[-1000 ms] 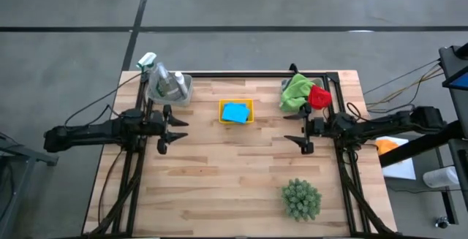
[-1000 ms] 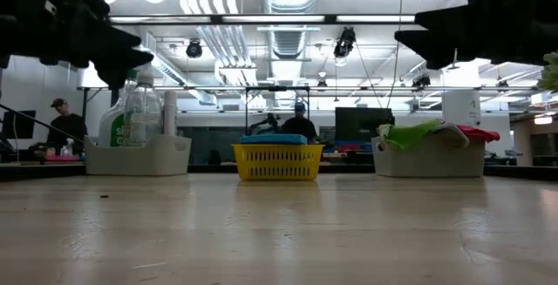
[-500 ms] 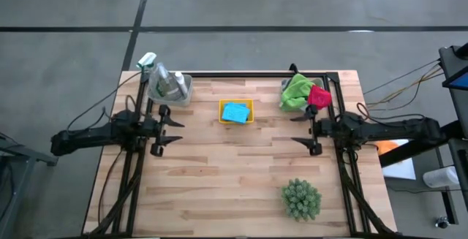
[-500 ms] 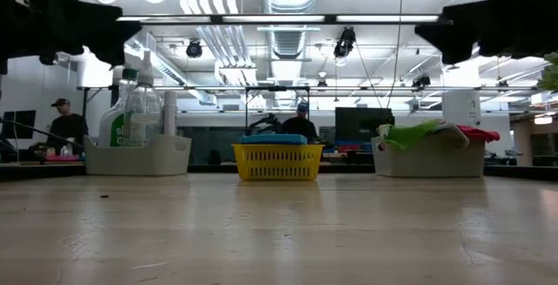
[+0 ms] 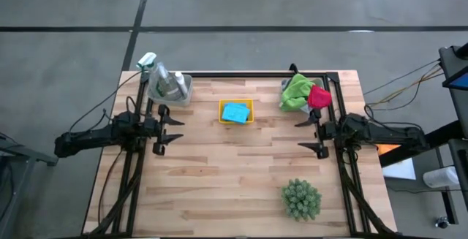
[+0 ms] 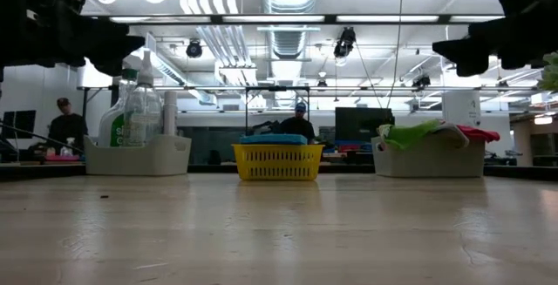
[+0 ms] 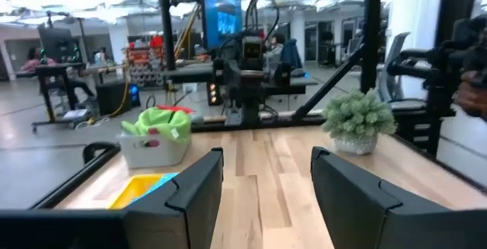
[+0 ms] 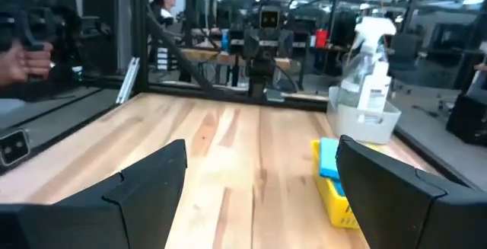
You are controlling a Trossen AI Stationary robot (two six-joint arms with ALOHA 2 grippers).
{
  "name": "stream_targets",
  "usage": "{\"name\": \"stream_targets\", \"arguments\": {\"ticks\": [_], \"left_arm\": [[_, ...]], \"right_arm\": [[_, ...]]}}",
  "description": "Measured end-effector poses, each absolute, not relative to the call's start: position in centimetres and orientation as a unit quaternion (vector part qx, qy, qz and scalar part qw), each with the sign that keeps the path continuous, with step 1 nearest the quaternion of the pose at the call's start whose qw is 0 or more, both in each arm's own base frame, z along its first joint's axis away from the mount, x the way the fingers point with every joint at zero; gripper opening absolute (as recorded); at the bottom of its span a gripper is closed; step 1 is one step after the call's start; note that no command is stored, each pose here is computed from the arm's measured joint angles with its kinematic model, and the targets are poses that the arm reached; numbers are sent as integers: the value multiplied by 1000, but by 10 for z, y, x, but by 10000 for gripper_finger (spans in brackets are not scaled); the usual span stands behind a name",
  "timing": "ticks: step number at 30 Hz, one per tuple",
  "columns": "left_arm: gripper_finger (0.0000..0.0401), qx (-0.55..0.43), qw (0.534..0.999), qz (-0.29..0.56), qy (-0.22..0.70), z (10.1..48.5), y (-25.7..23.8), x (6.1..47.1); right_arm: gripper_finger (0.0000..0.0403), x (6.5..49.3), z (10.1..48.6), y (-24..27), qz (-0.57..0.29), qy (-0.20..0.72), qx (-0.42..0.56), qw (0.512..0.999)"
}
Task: Pick & Place Kitchen Items
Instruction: Return to Home Position
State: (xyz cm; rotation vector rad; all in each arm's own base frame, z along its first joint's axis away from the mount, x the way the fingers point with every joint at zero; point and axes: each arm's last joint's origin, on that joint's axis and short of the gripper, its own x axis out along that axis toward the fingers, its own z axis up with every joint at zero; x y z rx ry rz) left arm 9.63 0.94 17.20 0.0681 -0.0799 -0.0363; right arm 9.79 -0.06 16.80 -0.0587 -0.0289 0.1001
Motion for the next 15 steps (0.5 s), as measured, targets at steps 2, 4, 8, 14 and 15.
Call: {"name": "stream_targets", "arguments": {"ticks": [2,4,8,14,15], "left_arm": [[201,36,999,-10,-35,171,10,97],[201,38,999,-7,-32,171,10,96],[201,52,998,0,-32,171,11,96],[201,18,999,-2,-38,172,10,96],[201,4,999,-2,-36,171,10,97]], "right_arm": [[330,97,169,-1,44,-17,-29,998],[330,97,168,-1,41,-15,-29,999],[330,97,167,-3,16,-3,-23,1000],[330,100,163,-5,-26,28,-10,999],[330,100,162,-5,-26,33,-10,999]]}}
